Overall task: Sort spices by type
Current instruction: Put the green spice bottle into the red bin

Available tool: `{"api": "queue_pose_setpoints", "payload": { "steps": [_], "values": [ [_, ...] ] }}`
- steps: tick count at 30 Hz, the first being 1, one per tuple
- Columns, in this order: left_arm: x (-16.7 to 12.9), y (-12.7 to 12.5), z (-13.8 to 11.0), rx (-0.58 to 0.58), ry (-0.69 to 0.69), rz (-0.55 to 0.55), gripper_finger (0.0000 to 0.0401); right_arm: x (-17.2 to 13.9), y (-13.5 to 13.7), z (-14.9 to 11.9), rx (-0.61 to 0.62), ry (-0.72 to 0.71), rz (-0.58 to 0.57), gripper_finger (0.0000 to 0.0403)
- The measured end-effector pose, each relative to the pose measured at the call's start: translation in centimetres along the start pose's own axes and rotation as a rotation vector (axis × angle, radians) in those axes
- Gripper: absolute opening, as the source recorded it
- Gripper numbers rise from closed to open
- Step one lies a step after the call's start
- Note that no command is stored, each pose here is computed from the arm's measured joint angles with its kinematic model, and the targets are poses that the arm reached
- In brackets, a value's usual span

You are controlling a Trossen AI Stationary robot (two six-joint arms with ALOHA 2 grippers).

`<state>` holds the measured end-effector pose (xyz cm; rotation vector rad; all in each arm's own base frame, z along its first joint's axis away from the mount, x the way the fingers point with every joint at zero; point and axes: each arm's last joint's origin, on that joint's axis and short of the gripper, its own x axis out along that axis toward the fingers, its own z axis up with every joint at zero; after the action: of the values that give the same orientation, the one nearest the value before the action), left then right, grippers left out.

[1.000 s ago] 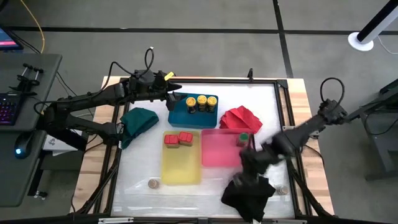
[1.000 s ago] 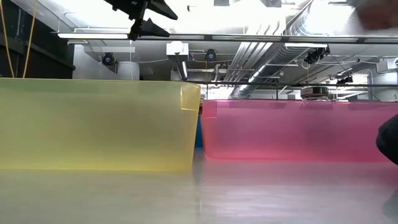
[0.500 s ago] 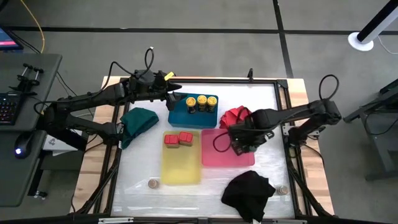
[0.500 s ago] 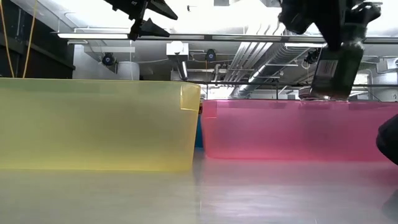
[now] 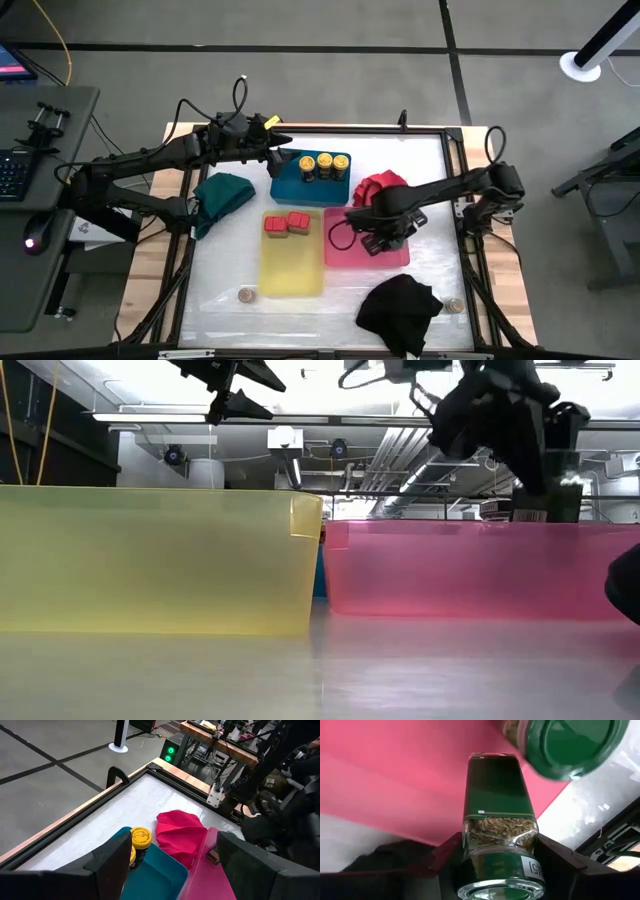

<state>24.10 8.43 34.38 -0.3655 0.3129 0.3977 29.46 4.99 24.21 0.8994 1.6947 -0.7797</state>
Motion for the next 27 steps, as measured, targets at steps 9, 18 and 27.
{"api": "queue_pose_setpoints", "payload": {
  "steps": [9,18,27],
  "values": [
    [0.0,0.0,0.0,0.000,0.001,0.000,0.0278,0.7,0.0,1.7,0.015,0.011,-0.038,0.0215],
    [0.0,0.0,0.0,0.001,0.002,0.000,0.0278,0.7,-0.1,1.9,0.013,-0.009,-0.047,0.0225],
    [0.0,0.0,0.0,0.002,0.002,0.000,0.0278,0.7,-0.3,1.9,0.013,-0.047,-0.087,0.0227]
  ]
}}
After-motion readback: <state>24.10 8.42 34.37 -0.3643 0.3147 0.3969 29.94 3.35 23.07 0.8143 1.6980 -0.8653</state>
